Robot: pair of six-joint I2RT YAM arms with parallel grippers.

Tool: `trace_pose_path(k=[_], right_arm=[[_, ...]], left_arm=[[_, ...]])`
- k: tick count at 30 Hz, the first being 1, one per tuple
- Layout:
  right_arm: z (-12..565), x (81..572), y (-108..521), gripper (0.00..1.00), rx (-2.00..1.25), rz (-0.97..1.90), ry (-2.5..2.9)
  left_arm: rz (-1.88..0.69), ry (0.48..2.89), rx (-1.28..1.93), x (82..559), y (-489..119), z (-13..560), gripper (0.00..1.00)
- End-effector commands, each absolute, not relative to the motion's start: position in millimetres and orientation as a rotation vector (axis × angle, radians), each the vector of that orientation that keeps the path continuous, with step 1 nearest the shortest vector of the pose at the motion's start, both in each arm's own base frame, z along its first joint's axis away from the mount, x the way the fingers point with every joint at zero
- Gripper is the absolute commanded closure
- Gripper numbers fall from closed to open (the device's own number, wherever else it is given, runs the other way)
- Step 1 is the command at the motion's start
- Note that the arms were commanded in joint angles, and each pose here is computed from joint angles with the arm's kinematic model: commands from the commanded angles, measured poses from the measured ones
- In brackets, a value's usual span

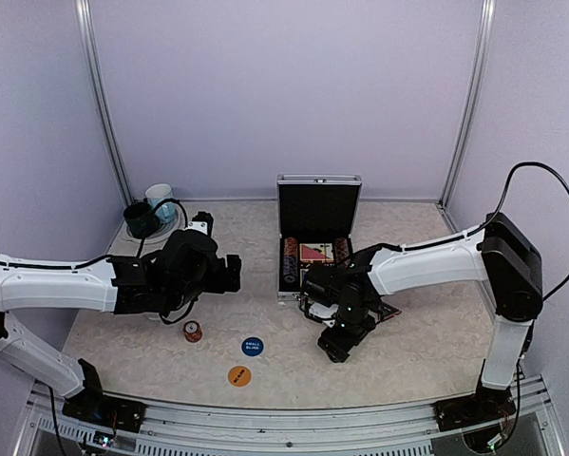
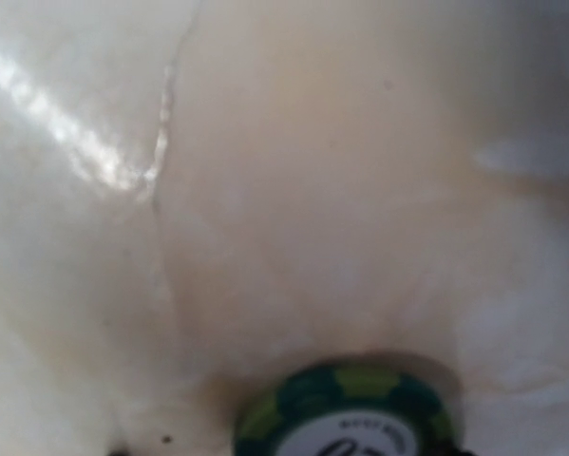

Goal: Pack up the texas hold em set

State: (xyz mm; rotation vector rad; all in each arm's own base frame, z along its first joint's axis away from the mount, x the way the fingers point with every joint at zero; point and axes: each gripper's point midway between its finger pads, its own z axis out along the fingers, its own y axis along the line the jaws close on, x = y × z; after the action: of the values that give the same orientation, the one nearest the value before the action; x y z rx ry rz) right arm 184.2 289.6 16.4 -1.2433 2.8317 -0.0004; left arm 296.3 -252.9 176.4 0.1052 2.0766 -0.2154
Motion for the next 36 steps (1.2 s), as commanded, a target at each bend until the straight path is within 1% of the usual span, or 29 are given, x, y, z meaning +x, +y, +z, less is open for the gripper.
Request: trace_pose_path(k=[1, 18, 22, 30, 36], right_arm=[[9, 179, 288, 0.3, -1.286, -0.002, 2.849], [5, 195, 286, 0.38, -1.26, -0.053, 2.84], [5, 197, 284, 0.38, -1.247, -0.058, 2.844], [6, 205, 285, 0.33, -1.207, -0.057, 2.838], [5, 205, 290, 0.33, -1.215, -0.01, 2.835]], left_arm=[[-0.234, 2.063, 0.078, 296, -252, 178, 0.01], [-0.229, 2.065, 0.072, 293, -248, 174, 0.01], [-0.232, 2.067, 0.07, 293, -247, 173, 0.01], [-0.236, 2.069, 0.071, 293, -248, 171, 0.01], [-0.237, 2.071, 0.073, 293, -248, 170, 0.01]])
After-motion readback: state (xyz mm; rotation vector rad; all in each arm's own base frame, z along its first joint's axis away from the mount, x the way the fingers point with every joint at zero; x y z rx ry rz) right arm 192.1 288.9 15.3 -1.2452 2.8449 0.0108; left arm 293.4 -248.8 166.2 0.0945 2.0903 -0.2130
